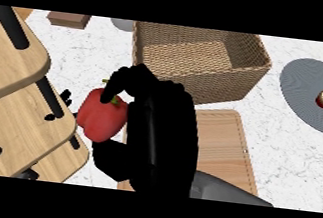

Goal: Pick the bell pepper from the cutting board and place it in the basket

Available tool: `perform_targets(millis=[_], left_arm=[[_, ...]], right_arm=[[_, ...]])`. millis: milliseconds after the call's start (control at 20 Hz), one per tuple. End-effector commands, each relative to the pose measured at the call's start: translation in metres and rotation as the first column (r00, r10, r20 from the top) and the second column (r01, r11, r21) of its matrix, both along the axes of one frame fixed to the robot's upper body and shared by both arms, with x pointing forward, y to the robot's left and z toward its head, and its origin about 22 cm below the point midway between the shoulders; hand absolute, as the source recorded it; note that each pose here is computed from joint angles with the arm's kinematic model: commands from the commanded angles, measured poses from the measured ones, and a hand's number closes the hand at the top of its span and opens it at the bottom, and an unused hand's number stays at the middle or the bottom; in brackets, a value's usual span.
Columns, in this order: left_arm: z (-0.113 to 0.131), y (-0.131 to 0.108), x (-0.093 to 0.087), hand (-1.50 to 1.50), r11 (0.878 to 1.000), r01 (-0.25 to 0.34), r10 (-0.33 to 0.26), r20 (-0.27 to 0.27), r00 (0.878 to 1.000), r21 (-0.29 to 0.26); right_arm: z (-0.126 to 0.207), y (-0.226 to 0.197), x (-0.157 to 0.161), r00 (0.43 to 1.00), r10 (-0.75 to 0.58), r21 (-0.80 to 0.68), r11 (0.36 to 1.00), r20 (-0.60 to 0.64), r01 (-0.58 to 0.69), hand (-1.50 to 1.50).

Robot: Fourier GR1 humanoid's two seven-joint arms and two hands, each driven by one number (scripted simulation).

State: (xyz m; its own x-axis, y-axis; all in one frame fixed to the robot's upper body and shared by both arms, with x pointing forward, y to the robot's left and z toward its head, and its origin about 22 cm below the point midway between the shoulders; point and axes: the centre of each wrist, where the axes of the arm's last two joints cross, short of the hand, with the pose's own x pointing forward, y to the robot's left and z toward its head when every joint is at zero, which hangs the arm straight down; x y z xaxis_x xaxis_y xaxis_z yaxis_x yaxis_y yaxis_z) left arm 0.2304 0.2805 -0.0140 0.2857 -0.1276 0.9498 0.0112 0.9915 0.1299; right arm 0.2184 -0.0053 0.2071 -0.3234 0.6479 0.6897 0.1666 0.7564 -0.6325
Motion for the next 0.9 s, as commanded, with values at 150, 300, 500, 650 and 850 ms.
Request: perform_targets(millis=[150, 300, 500, 650, 850], left_arm=[[-0.037, 0.008, -0.027, 0.0, 0.999, -0.045, 0.048, -0.237, 0.97, 0.019], [-0.036, 0.003, -0.029, 0.0, 0.999, -0.048, 0.052, -0.236, 0.97, 0.02], [-0.033, 0.015, -0.025, 0.0, 0.998, -0.057, 0.06, -0.242, 0.968, 0.019], [-0.03, 0.014, -0.027, 0.0, 0.996, -0.08, 0.084, -0.235, 0.968, 0.027], [-0.039, 0.012, -0.032, 0.0, 0.998, -0.069, 0.069, -0.258, 0.964, 0.012]], right_arm=[[0.064, 0.004, 0.03, 0.985, -0.154, 0.122, 0.979, -0.077, 0.162, 1.5], [0.079, 0.008, 0.051, 0.976, -0.196, 0.086, 0.975, -0.098, 0.204, 1.5], [0.086, 0.009, 0.077, 0.971, -0.217, 0.065, 0.972, -0.1, 0.224, 1.5], [0.077, 0.005, 0.098, 0.966, -0.231, 0.038, 0.971, -0.116, 0.237, 1.5], [0.073, 0.006, 0.117, 0.963, -0.245, 0.017, 0.968, -0.112, 0.249, 1.5]])
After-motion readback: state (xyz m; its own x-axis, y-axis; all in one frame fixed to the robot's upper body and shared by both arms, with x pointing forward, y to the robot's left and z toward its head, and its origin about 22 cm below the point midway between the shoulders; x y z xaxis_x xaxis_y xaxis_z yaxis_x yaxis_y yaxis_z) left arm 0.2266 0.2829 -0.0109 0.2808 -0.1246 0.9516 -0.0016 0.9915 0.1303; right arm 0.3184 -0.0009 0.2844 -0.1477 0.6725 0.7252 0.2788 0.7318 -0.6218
